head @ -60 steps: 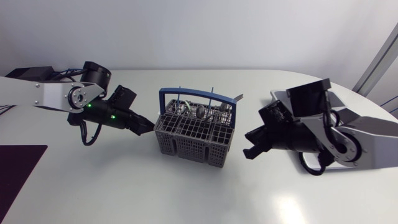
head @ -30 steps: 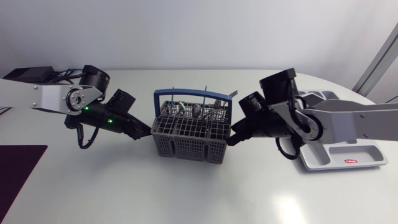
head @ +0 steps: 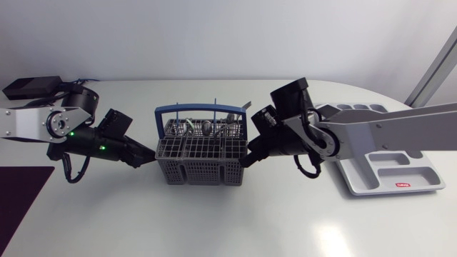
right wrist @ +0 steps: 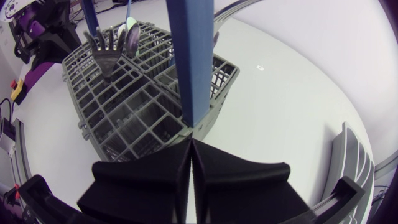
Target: Unload the cutlery basket into the drawer organizer.
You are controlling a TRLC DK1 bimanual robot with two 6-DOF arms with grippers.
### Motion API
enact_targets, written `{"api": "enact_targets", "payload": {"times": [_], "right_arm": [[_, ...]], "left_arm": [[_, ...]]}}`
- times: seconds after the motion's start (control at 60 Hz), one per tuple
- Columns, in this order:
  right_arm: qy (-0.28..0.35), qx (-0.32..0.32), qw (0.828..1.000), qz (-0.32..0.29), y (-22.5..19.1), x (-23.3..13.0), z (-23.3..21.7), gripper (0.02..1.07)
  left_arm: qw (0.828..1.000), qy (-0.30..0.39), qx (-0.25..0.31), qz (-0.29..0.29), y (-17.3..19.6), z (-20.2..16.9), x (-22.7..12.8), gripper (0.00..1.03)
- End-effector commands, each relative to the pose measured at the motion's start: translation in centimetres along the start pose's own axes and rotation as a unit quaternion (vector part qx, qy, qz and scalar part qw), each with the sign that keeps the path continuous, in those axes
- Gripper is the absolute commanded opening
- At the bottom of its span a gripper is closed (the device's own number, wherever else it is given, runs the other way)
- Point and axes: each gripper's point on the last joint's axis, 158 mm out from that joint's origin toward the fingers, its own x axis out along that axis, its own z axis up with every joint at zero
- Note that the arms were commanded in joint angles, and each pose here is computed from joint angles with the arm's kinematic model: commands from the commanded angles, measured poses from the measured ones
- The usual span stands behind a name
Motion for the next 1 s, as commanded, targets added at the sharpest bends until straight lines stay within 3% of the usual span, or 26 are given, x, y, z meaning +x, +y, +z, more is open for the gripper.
{"api": "enact_targets", "payload": {"times": [0.0,0.617,0.7,0.817,0.867,0.933,0.983], "right_arm": [[-0.024,-0.002,1.000,0.015,1.1,0.4,2.2,0.07],[-0.023,-0.008,1.000,0.006,1.4,-0.5,1.4,0.07],[-0.024,-0.008,1.000,0.002,1.3,-0.5,1.5,0.07],[-0.017,-0.003,1.000,-0.016,0.1,-0.6,0.8,0.10],[-0.017,-0.003,1.000,-0.026,-0.4,-0.9,0.6,0.18],[-0.018,-0.003,0.999,-0.036,-1.1,-1.5,0.2,0.47],[-0.020,-0.005,0.999,-0.047,-1.5,-2.1,0.1,0.65]], "left_arm": [[0.999,-0.013,0.016,-0.025,-1.7,0.1,-0.4,0.39],[0.999,-0.007,0.017,-0.033,-0.8,1.6,1.3,0.44],[0.999,-0.007,0.019,-0.034,-0.9,1.7,1.3,0.47],[1.000,-0.011,0.011,-0.023,-0.1,1.2,0.6,0.67],[1.000,-0.016,0.007,-0.015,0.5,1.1,0.1,0.73],[1.000,-0.026,0.003,0.001,1.6,1.1,-0.9,0.84],[0.999,-0.034,0.003,0.012,2.2,1.3,-1.7,0.87]]}}
